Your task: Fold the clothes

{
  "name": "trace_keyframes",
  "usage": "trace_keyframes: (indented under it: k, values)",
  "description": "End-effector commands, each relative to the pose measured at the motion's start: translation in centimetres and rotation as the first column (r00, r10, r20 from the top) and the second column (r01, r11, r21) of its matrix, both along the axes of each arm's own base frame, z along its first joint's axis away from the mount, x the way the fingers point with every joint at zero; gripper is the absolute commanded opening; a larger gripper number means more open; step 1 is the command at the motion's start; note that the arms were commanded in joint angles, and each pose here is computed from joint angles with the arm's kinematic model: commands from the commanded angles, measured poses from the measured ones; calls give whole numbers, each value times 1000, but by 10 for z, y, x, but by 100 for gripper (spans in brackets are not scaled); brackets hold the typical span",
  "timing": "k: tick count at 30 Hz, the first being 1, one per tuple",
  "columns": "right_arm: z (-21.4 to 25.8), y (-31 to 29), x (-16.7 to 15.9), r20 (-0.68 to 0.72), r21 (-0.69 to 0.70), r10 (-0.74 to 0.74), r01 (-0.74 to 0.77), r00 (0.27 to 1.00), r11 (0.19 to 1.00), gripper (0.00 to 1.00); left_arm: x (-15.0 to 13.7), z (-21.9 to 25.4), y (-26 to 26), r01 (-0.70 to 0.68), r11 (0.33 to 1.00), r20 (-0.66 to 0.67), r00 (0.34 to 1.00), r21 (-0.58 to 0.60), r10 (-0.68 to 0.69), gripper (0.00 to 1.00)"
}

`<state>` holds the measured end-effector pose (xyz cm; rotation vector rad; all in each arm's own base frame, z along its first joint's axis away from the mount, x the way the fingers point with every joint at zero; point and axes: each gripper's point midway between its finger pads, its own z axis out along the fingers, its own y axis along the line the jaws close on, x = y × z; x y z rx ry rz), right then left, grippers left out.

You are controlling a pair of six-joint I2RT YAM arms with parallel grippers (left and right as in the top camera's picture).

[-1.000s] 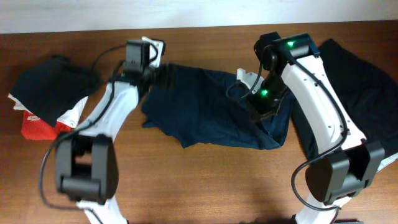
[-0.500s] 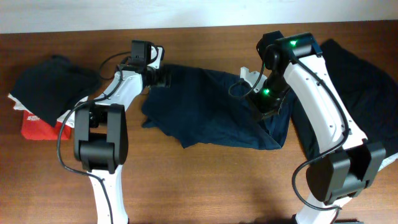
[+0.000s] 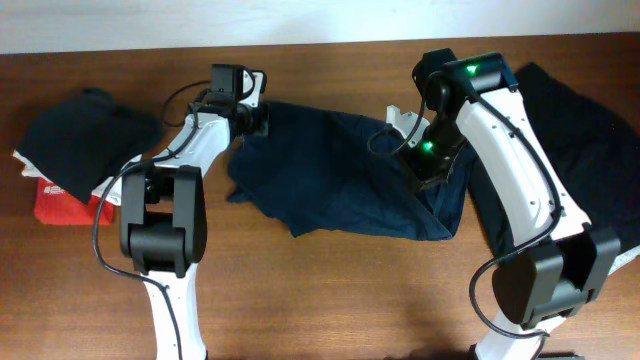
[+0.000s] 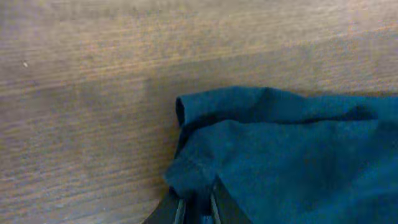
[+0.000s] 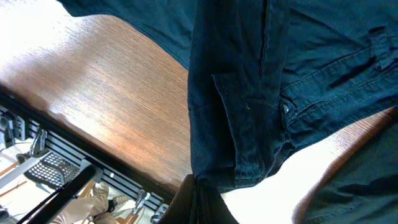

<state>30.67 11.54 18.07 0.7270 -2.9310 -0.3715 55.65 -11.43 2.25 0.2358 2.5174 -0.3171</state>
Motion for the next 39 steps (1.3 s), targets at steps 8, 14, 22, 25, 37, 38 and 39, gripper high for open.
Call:
trace_keyframes:
  k: [8, 14, 22, 25, 37, 38, 39]
  values:
    - [0, -5, 2, 9, -18, -3, 3, 1000, 1000, 4, 0, 3, -2, 10, 1000, -9, 1000, -8, -10, 45]
    - [0, -5, 2, 8, -18, -3, 3, 1000, 1000, 4, 12, 11, -3, 10, 1000, 48, 999, -15, -9, 46]
    - [0, -5, 2, 8, -18, -3, 3, 1000, 1000, 4, 8, 8, -3, 11, 1000, 30, 1000, -13, -11, 20]
    - [0, -5, 2, 8, -18, -3, 3, 1000, 1000, 4, 6, 7, -3, 10, 1000, 20, 1000, -11, -10, 0]
    - [30, -74, 46, 176, -105, -340, 361, 924, 927, 4, -2, 169, 27, -61, 998, 261, 964, 1, 58, 0]
    - [43, -83, 53, 216, -85, -367, 392, 905, 916, 4, -8, 198, 39, -83, 997, 301, 950, -8, 81, 0]
    - [55, -91, 58, 250, -66, -392, 420, 885, 905, 4, -13, 218, 50, -106, 994, 329, 938, -21, 107, 0]
